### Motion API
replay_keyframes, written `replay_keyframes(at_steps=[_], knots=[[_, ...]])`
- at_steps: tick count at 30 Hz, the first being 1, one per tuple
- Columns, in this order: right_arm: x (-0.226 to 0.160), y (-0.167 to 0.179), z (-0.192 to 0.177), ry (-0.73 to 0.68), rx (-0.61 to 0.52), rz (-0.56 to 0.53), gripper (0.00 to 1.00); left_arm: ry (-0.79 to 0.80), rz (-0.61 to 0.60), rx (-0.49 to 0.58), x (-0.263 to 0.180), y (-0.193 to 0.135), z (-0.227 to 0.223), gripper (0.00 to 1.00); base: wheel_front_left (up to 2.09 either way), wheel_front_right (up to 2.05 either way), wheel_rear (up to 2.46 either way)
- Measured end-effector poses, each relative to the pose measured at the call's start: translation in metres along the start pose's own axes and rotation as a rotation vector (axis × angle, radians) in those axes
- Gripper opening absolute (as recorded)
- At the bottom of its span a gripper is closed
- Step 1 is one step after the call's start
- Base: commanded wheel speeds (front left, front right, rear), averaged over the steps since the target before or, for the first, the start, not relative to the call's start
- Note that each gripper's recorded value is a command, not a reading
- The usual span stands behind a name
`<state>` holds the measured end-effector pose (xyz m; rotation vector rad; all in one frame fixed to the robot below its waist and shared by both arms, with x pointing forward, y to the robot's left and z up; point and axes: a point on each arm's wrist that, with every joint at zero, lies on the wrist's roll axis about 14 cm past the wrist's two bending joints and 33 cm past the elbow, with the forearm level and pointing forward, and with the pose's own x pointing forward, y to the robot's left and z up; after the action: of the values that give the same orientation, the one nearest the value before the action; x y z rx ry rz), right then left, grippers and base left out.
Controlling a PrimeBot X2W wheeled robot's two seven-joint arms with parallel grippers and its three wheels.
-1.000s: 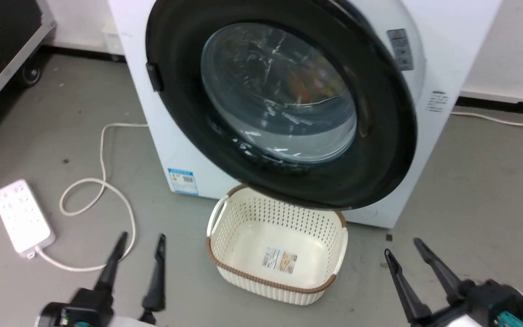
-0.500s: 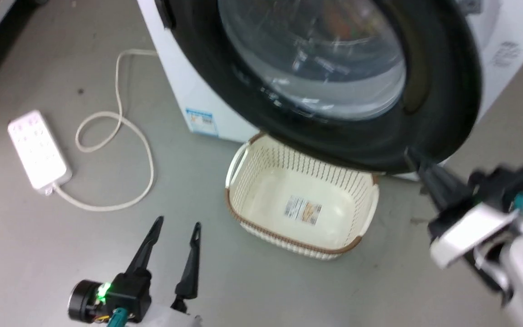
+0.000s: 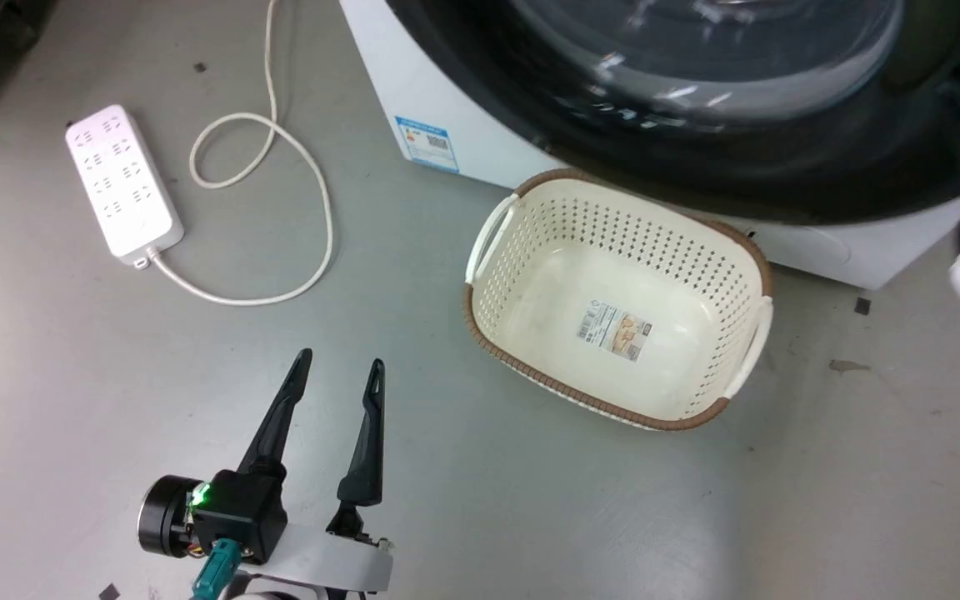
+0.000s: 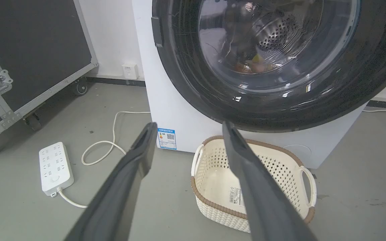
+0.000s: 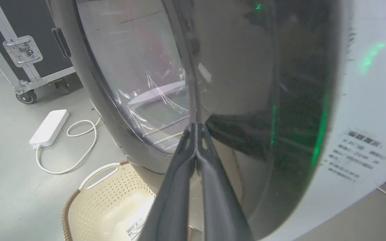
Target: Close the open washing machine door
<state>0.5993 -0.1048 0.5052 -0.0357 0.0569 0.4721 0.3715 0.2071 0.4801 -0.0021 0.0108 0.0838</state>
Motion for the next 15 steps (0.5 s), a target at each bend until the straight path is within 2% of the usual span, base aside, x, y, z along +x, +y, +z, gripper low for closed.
replay_keyframes(at_steps=[7, 15], knots=[[0.015, -0.045, 0.003, 0.010, 0.021, -0.115, 0.00, 0.012, 0.008, -0.011, 0.000, -0.002, -0.004, 1.00, 0.00, 0.00, 0.00], [0.010, -0.052, 0.003, 0.004, 0.022, -0.142, 0.00, -0.012, 0.014, -0.022, 0.004, -0.001, 0.003, 1.00, 0.00, 0.00, 0.00]])
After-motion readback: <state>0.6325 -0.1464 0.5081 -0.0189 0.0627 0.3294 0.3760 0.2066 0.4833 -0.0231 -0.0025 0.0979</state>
